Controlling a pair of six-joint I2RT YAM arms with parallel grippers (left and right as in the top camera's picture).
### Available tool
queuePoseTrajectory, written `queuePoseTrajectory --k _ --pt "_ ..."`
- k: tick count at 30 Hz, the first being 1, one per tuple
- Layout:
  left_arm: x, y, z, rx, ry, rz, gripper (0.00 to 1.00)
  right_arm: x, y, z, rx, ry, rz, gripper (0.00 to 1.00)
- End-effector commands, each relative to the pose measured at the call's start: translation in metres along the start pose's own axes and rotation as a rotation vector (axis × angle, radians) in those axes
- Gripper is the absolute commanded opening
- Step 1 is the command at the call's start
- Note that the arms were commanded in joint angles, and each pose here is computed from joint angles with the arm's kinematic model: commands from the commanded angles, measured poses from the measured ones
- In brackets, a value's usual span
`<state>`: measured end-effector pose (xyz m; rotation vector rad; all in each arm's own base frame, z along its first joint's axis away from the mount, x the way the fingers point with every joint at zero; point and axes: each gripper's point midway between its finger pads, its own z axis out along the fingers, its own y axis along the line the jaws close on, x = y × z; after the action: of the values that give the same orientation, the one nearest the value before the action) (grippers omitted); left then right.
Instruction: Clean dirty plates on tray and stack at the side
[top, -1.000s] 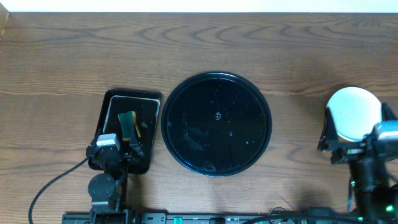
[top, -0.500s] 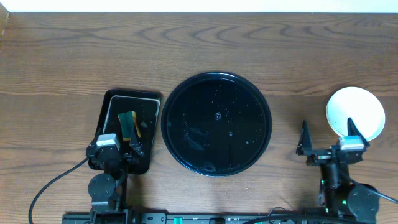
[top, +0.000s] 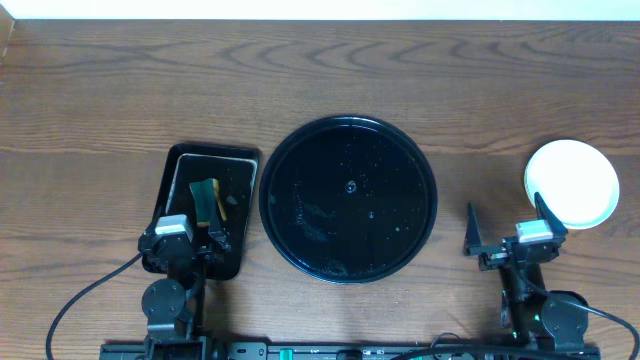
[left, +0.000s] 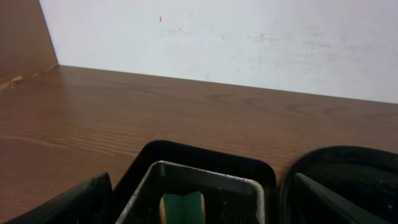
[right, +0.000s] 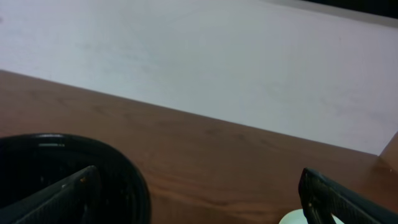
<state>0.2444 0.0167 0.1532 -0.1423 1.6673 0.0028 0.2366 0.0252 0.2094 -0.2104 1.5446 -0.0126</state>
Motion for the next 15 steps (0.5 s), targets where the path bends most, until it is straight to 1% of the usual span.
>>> queuePoseTrajectory --k 1,10,15 --pt "0.016 0.007 0.000 -0.038 0.049 0.007 0.90 0.011 0.004 0.001 -0.017 0.012 -0.022 0.99" --pt "0.016 0.007 0.000 -0.038 0.049 0.007 0.90 0.038 0.015 0.008 -0.058 0.029 -0.021 0.99" --pt "0.016 0.007 0.000 -0.038 0.049 0.007 0.90 0.041 0.022 0.008 -0.084 0.033 -0.101 0.99"
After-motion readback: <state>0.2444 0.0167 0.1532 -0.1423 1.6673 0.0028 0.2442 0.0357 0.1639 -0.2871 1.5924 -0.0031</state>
